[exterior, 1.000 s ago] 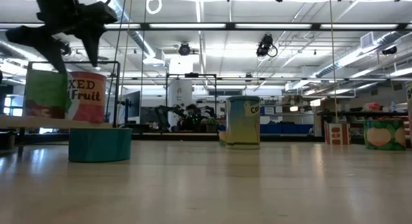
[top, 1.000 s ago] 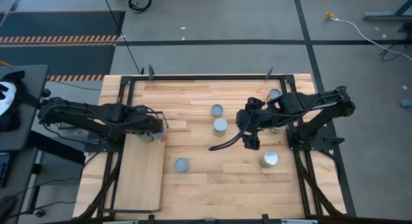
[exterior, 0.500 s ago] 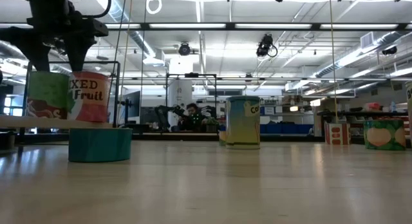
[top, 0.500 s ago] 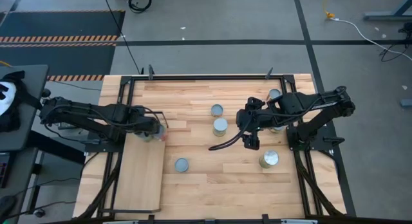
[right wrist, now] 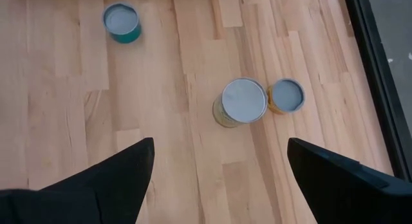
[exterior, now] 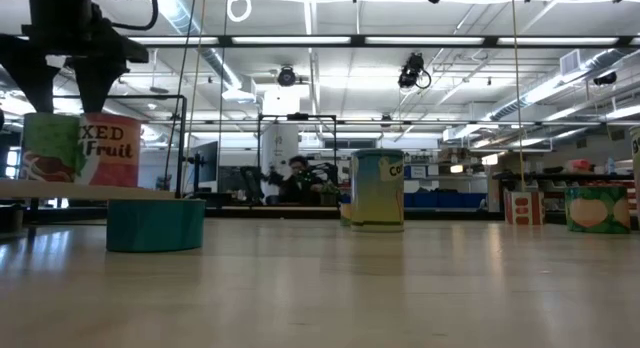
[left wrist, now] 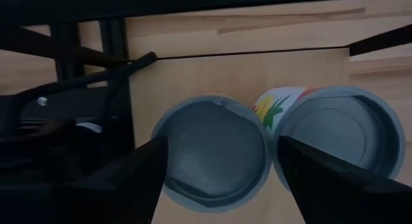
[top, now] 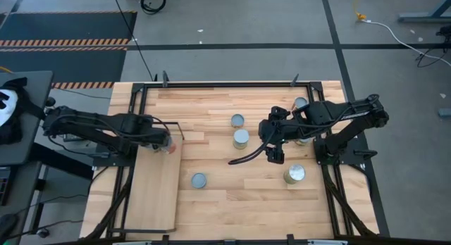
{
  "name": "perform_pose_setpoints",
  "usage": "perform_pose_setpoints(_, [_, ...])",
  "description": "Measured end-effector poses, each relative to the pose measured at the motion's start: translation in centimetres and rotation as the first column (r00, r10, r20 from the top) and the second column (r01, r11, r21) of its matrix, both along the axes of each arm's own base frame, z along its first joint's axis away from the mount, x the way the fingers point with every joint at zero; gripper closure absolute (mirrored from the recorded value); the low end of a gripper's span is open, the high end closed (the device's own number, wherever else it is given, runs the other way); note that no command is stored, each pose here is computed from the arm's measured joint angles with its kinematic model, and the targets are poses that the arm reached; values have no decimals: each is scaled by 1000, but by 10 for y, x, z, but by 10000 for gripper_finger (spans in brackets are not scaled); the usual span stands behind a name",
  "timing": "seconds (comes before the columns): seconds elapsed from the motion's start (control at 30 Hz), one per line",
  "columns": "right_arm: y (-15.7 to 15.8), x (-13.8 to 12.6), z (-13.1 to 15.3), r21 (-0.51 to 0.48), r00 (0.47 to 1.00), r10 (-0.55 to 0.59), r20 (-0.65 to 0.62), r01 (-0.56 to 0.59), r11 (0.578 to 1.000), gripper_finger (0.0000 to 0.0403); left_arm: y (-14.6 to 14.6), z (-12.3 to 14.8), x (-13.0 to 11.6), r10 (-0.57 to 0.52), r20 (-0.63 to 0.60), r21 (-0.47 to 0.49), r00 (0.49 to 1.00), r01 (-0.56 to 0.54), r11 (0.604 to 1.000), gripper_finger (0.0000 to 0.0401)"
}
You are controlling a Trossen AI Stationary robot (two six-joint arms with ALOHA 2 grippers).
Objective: Pick and place cans onto a shelf
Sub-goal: Adjust the cans on the shelf
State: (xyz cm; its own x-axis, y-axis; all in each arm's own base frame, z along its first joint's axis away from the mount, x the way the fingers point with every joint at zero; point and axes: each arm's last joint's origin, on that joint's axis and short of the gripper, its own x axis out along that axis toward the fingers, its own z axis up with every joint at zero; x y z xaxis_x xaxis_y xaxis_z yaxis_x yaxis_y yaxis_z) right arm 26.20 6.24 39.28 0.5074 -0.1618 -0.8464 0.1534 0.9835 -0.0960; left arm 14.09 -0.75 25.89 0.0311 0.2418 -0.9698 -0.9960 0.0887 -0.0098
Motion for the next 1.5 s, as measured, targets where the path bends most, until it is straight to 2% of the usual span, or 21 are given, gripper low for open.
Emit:
perform_pose_setpoints(0.2, [0,0,0,-2,1000,0,-6,0,1000,41,0,4,-5,5,4,-8,1000,-5,1000,104])
perform_pose_setpoints(0.33, [0,-1,-1,-2,1000,0,-8,0,1000,41,0,15,1,7,80,5,997,-7,1000,104])
perform_pose_setpoints(0.47, [0,-1,0,-2,1000,0,-8,0,1000,41,1,22,11,-3,188,42,982,-5,999,104])
perform_pose_setpoints(0.73, [0,-1,0,-2,1000,0,-7,0,1000,41,-3,13,28,-32,171,52,985,23,998,104])
perform_pose_setpoints(0.83, [0,-1,-1,-3,1000,0,-11,0,1000,41,-7,12,42,-94,246,55,965,83,995,104])
perform_pose_setpoints(0.93, [0,-1,-1,-3,1000,1,-15,-1,1000,41,-10,12,51,-108,300,44,948,99,994,104])
perform_pose_setpoints(1.17, [0,-1,-1,-9,1000,8,-21,-8,1000,41,-12,2,55,-117,221,-18,968,124,992,104])
perform_pose_setpoints(1.5, [-1,-2,-2,-5,999,10,-32,-10,1000,41,-15,0,65,-166,268,-27,949,180,983,104])
